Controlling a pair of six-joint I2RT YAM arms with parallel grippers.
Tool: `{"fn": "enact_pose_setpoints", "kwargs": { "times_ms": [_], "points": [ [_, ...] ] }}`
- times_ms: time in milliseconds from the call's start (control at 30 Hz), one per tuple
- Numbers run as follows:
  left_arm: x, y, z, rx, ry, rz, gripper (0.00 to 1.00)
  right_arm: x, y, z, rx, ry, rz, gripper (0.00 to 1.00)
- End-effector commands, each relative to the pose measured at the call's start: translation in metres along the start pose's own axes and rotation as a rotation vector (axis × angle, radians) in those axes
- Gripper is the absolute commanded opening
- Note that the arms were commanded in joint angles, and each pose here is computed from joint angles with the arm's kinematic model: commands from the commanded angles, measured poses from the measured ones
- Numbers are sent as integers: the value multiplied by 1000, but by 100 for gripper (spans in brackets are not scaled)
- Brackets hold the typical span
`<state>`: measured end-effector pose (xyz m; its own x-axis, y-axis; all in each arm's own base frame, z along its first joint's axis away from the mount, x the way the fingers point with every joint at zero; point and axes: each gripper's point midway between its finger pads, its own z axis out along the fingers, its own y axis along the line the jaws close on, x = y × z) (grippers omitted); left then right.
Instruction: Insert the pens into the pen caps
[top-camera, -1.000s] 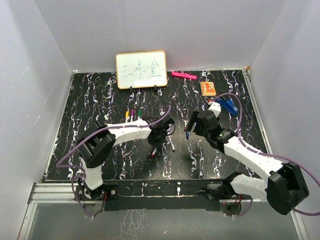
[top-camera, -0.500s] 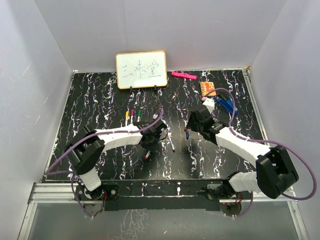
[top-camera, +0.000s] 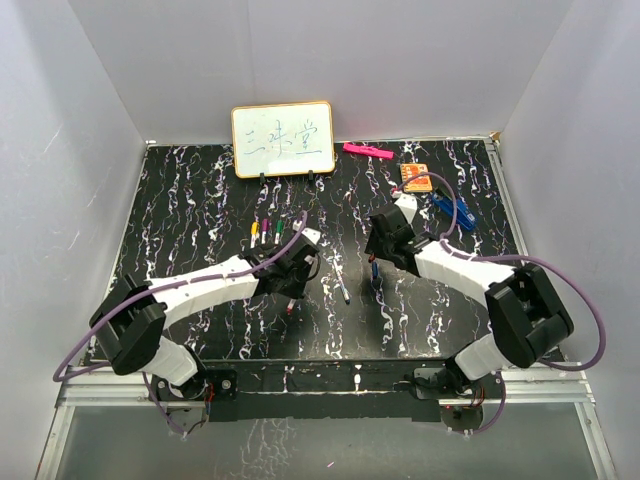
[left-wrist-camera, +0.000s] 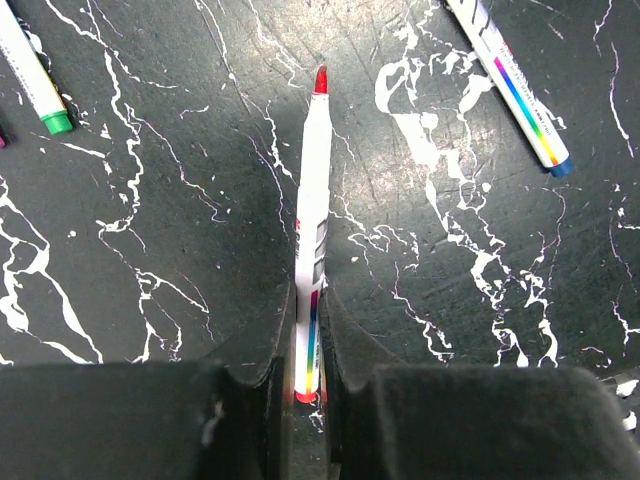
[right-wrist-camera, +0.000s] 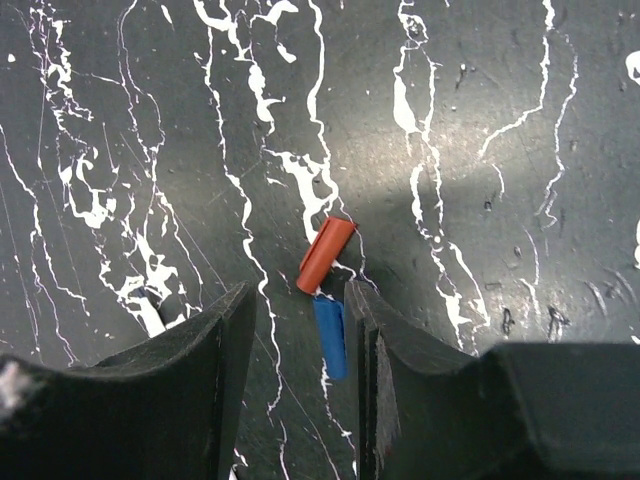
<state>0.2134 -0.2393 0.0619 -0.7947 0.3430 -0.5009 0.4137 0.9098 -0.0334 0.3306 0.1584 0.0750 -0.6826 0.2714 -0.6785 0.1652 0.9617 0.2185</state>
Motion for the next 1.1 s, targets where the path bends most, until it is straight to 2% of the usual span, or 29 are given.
{"fn": "enact_pose_setpoints", "kwargs": {
  "times_ms": [0,333,1067],
  "points": [
    [-4,4,-11,3,-35,-20,0,-30,21,5,-36,-72,53,38],
    [-21,6,-35,40,-175,-55,0,-22,21,19,-7,-47,77,37],
    [-17,2,-25,54,-152,-39,0,-7,7,36,77,-17,86,34]
  ]
}}
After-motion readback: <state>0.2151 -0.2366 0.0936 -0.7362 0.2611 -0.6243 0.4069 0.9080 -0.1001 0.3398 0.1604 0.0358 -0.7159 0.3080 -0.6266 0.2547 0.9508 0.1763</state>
